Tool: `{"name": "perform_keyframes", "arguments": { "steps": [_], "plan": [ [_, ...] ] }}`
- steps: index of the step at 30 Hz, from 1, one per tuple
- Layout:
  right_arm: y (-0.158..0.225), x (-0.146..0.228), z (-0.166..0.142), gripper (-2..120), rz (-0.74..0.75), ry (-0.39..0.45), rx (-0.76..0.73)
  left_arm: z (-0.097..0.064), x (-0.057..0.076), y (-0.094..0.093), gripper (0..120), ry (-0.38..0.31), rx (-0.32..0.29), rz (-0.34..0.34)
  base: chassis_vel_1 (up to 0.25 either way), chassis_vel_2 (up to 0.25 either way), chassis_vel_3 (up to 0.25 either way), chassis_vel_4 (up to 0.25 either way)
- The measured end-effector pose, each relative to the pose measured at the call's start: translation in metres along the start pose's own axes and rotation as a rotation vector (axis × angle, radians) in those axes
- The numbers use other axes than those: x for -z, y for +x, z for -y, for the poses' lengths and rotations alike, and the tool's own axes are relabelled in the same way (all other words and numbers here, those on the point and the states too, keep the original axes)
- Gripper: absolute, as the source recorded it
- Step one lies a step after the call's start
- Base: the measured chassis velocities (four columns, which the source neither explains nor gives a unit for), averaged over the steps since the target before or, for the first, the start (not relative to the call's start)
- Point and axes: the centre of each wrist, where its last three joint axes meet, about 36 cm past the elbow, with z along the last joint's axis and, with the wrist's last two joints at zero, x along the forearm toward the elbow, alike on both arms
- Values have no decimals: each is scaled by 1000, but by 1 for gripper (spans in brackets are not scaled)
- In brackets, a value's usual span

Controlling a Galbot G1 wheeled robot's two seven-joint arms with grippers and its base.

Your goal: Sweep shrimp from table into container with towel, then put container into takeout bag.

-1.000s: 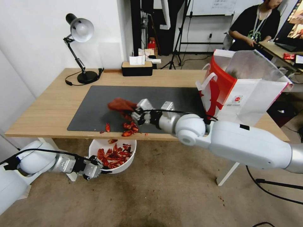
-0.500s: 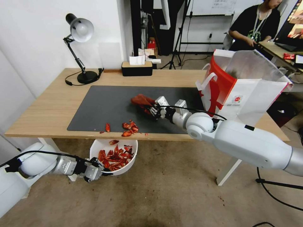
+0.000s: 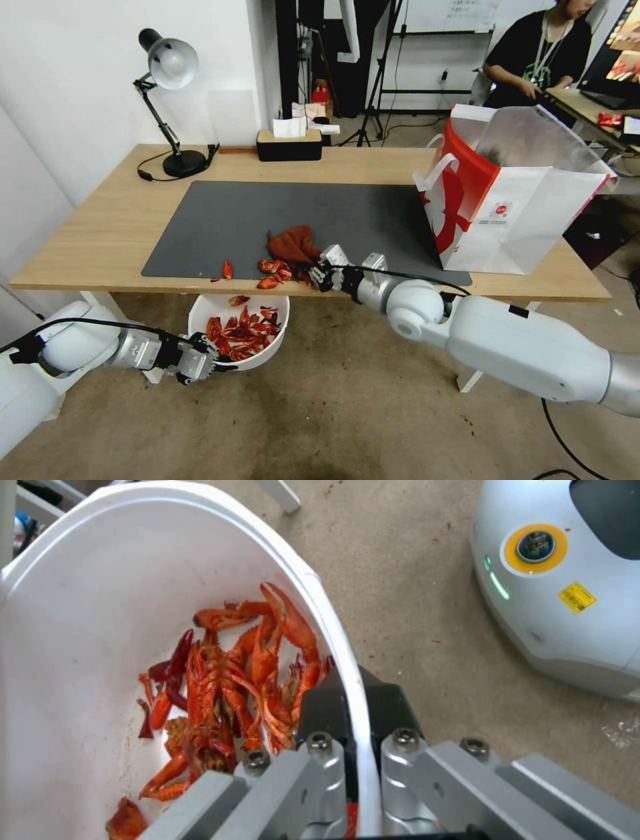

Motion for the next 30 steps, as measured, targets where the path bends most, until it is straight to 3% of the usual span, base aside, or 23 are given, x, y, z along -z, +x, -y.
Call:
{"name": "perform_keyframes", "arguments": {
  "steps": [30],
  "plan": [
    [-63, 13, -48, 4, 11, 10, 87, -1, -2, 6, 0, -1, 1, -6, 0, 0, 0, 0]
  ]
}}
